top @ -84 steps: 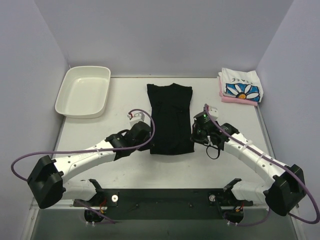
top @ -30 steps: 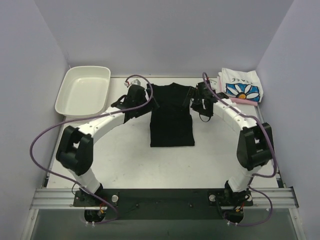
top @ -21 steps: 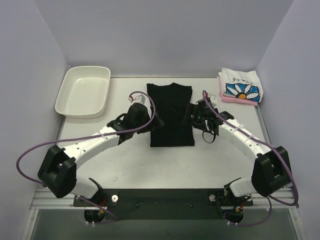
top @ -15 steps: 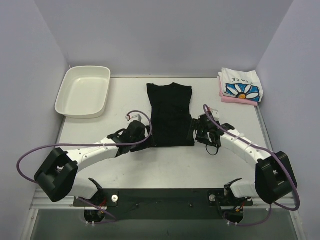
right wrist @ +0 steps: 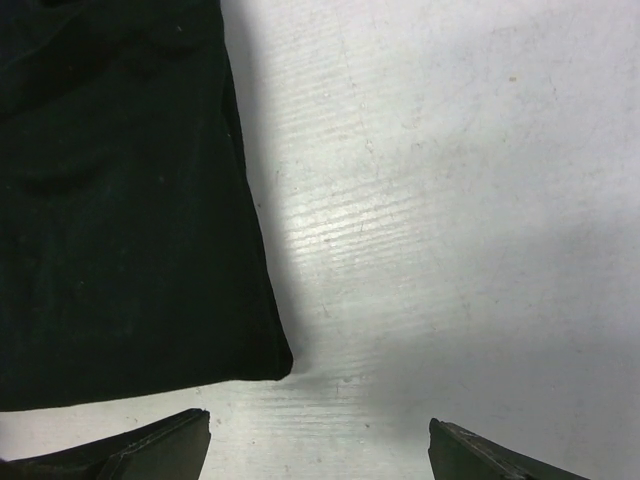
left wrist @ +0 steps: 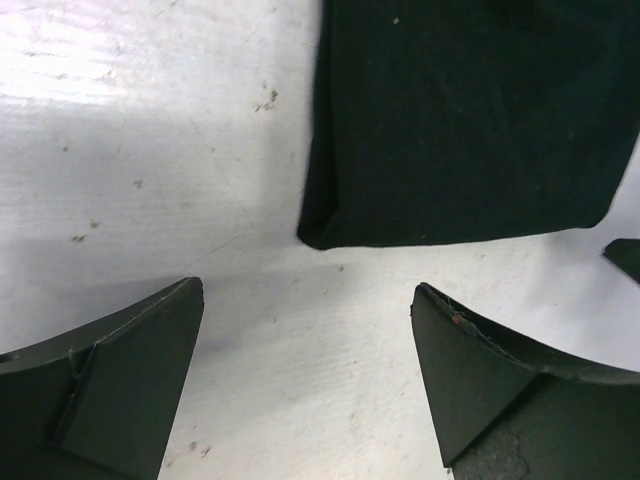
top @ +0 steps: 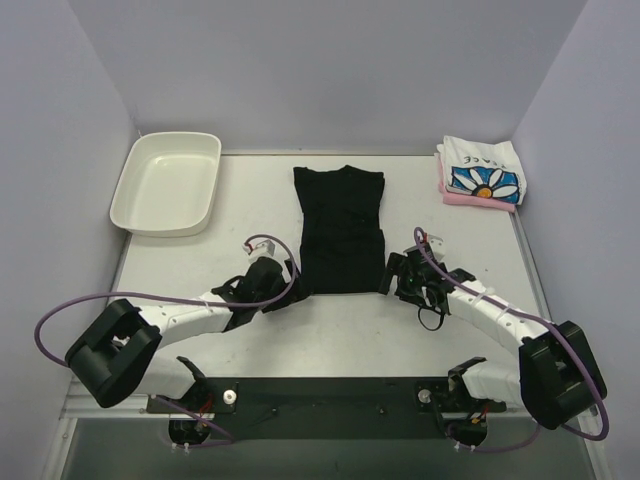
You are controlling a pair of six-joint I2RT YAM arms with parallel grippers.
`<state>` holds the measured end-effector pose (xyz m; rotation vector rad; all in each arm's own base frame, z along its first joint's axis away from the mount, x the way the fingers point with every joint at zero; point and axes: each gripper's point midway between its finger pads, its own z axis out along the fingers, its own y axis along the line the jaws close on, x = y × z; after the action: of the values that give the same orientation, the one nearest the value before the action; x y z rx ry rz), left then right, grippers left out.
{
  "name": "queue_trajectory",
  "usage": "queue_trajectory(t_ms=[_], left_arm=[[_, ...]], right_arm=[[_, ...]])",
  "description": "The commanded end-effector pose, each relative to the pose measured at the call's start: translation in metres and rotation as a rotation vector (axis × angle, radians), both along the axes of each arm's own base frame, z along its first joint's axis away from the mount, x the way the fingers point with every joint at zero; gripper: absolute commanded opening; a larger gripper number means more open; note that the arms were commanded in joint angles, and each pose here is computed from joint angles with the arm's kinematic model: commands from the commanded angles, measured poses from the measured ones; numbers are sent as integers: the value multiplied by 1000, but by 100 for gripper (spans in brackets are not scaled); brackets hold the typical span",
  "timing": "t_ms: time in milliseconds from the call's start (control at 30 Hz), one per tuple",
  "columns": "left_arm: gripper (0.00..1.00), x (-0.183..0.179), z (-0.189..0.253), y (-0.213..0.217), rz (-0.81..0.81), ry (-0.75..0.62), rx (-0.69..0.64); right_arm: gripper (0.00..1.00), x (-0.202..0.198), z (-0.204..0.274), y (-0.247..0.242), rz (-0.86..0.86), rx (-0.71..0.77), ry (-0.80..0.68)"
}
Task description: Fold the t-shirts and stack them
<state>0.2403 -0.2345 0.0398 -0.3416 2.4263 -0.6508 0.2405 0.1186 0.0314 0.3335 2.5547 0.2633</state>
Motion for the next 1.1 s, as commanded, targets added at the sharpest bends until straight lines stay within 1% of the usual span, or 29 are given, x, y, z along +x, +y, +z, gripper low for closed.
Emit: queue_trajectory(t_ms=[0,233,400,467,567,600,700,733,800,833,967,1033,1067], left_arm=[[95,8,1,-14,11,-67,-108],[95,9,-18,-17,17,-25,-92],[95,9,-32,-16,24,34,-40],[94,11,-33,-15,31,38,-28],[88,11,-36,-13,38,50,-1],[83,11,-36,-13,40,56,6],[72,12,-39,-12,43,65,18],[66,12,-40,-11,44,70,23],[62,13,-41,-11,48,73,25],[58,12,-44,-11,47,78,31],[50,13,-49,-12,47,90,30],[48,12,-52,-12,48,97,32],[45,13,-52,-12,49,96,29]], right_arm=[[91,2,3,1,-17,31,-31],[90,-2,-1,0,-18,25,-20],[90,-1,1,0,-18,29,-23],[90,-1,1,0,-19,27,-24],[90,0,2,0,-18,26,-24],[90,0,3,0,-15,26,-26],[90,0,1,0,-17,24,-22],[90,0,1,0,-18,25,-22],[90,-3,0,3,-4,44,-9],[90,-3,1,3,-3,46,-9],[90,-4,-1,2,-5,47,-4],[90,-4,-2,2,-5,49,-6],[90,-6,-3,1,-5,47,-2]])
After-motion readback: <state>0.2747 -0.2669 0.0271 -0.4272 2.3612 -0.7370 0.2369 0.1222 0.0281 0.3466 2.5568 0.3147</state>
